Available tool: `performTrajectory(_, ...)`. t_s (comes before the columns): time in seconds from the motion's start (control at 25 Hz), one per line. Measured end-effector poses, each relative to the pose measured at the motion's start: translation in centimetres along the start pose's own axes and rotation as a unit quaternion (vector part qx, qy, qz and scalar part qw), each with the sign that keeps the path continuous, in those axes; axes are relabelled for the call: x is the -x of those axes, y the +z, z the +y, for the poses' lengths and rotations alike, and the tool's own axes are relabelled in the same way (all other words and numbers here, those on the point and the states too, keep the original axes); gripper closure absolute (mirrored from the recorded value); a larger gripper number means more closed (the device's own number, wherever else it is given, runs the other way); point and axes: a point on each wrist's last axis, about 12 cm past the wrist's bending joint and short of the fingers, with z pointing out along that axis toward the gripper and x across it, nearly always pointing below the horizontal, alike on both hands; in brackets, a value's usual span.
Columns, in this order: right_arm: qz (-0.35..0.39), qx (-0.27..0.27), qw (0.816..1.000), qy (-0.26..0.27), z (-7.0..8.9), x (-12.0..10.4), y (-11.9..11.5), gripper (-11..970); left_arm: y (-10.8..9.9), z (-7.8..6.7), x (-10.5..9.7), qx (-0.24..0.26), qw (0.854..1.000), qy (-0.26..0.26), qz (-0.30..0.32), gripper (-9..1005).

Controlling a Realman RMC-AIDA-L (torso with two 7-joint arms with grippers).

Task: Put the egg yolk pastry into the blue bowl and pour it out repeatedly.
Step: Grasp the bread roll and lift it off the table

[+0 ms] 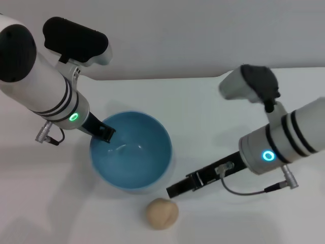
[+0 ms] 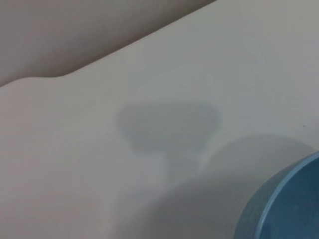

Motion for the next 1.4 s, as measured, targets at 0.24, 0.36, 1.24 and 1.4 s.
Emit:
performTrajectory(0.24,0.021,-0.01,1.0,-0.013,0.7,0.1,0.9,474,0.0,-0.1,0.1,-0.003,1.0,0.0,-0.003,997)
performTrajectory(0.36,0.023,-0.013,1.0,-0.016,0.8,0.2,1.3,475,0.0,-0.1,0.2,-0.003,1.0,0.0,-0.005,998)
performTrajectory(1.24,0.017,-0.019,1.0,-0.009,0.0,-0.3,4.5,476,0.3,0.0,0.4,0.0,1.0,0.002,-0.009,998)
performTrajectory(1.4,0.012,-0.022,1.0,-0.014,0.2,-0.4,4.9,477,0.4,0.0,0.6,0.001,1.0,0.002,-0.009,997)
